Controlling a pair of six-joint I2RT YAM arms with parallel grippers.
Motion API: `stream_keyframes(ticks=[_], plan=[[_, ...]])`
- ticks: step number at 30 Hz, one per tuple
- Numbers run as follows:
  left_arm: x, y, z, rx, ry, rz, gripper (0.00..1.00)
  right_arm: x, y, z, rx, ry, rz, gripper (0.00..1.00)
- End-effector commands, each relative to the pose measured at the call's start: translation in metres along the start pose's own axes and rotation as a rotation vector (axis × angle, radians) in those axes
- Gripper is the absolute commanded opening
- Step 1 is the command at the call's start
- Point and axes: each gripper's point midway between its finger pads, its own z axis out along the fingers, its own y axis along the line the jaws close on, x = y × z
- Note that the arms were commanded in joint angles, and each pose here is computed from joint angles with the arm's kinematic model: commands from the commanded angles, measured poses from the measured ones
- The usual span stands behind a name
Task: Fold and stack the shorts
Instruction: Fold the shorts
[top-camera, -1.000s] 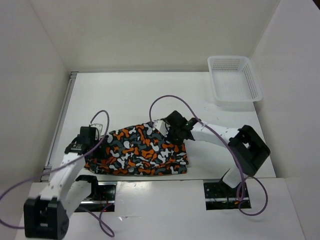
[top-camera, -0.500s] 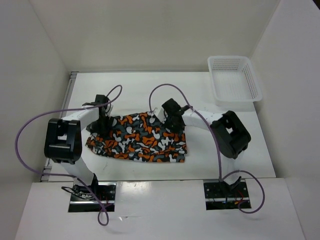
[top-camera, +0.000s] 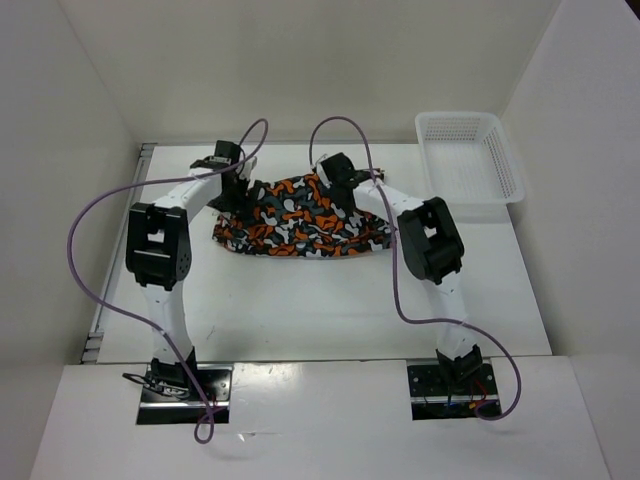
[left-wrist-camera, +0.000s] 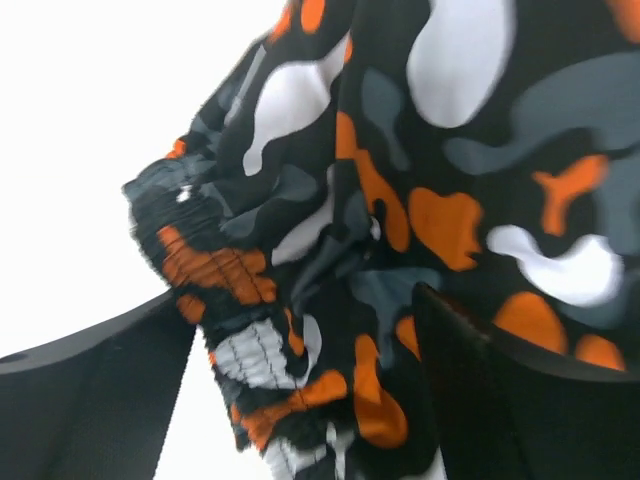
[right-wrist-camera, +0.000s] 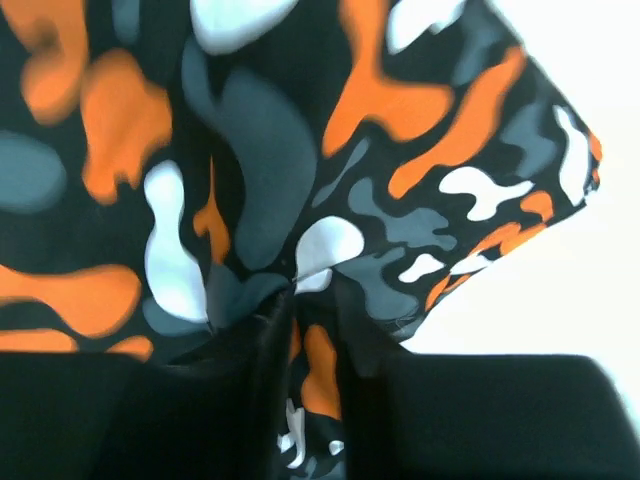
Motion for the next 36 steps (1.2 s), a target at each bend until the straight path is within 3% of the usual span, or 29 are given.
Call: stream_keyframes(ticks=[1, 4, 7, 11, 13, 18, 23, 27, 30, 36], plan=[[-0.043, 0.004, -0.062, 0.036, -0.163, -0.036, 0.94, -0.067, -0.035, -0.056, 0.03, -0.19, 0.203, 0.31], [-0.041, 0.007, -0.094, 0.023, -0.201, -0.037, 0.97, -0.077, -0.048, -0.095, -0.01, -0.254, 0.266, 0.43], [-0.019, 0.007, -0.106, 0.013, -0.169, -0.038, 0.98, -0.044, -0.061, -0.104, -0.053, -0.218, 0.291, 0.49], [0.039, 0.0, -0.094, 0.026, -0.03, -0.034, 0.98, 0.027, -0.056, -0.106, -0.148, -0.08, 0.402, 0.49], [0.063, -0.006, -0.088, 0.051, 0.021, -0.033, 0.97, 0.04, -0.055, -0.118, -0.206, -0.068, 0.515, 0.49], [0.059, -0.009, -0.08, 0.071, 0.024, -0.033, 0.97, 0.059, -0.014, -0.132, -0.441, -0.016, 0.768, 0.47], [0.061, -0.013, -0.077, 0.093, 0.047, -0.033, 0.97, 0.09, -0.031, -0.115, -0.296, 0.075, 0.937, 0.42], [0.078, -0.015, -0.072, 0.098, 0.094, -0.033, 0.87, 0.116, -0.042, -0.098, -0.212, 0.126, 0.975, 0.42], [0.087, -0.012, -0.069, 0.077, 0.118, -0.032, 0.83, 0.121, -0.028, -0.092, -0.259, 0.149, 0.975, 0.42], [0.053, -0.009, -0.074, 0.075, 0.047, -0.033, 0.85, 0.13, -0.026, -0.084, -0.248, 0.162, 0.988, 0.42]])
